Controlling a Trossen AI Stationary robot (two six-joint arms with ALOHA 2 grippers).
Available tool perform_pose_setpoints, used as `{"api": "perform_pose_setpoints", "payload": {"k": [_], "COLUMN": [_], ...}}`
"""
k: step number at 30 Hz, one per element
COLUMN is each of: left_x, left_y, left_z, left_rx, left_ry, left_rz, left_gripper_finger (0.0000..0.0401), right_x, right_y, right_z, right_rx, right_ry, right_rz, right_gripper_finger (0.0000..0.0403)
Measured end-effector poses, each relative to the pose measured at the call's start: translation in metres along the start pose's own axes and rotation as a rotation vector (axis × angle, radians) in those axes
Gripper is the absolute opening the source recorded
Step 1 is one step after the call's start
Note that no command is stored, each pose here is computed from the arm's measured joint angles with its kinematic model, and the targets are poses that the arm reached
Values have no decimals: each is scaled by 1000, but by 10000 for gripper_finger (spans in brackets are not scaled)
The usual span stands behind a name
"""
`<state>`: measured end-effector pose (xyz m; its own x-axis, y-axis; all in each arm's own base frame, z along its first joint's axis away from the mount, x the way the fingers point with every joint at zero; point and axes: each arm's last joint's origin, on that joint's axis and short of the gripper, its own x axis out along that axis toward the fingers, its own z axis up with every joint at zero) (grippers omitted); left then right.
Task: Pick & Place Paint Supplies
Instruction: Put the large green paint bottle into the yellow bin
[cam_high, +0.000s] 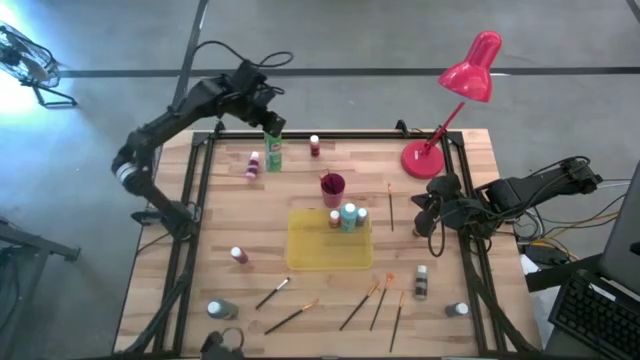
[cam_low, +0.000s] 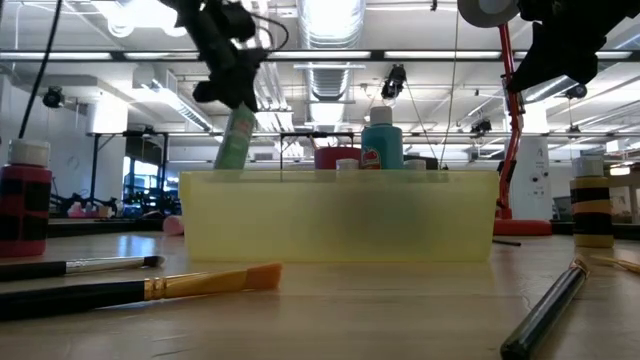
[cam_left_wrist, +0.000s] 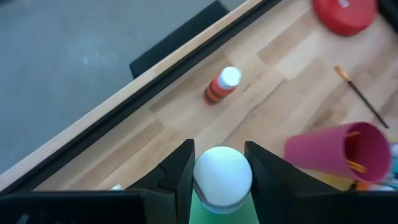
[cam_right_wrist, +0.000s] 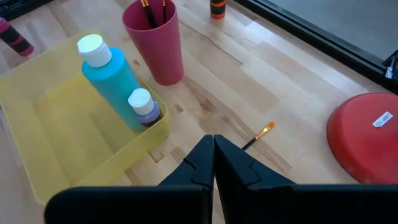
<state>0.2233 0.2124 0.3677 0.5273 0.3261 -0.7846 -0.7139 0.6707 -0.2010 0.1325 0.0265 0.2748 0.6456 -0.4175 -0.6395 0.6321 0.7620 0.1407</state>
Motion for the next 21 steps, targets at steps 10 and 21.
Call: {"api": "perform_pose_setpoints", "payload": {"k": [10, 21], "left_x": [-36, -29], "left_y": [-45, -105], "left_z": [-16, -48], "left_rx": [147, 336], "left_ry": [-74, -97], "left_rz": [-101, -236], "left_gripper_finger": [123, 123], "right_x": [0, 0], "right_y": [0, 0], "right_z": [0, 0], "right_rx": [-1, 0], "right_ry": [-6, -5], "right_rz": [-4, -3], "right_gripper_finger": [8, 8]}}
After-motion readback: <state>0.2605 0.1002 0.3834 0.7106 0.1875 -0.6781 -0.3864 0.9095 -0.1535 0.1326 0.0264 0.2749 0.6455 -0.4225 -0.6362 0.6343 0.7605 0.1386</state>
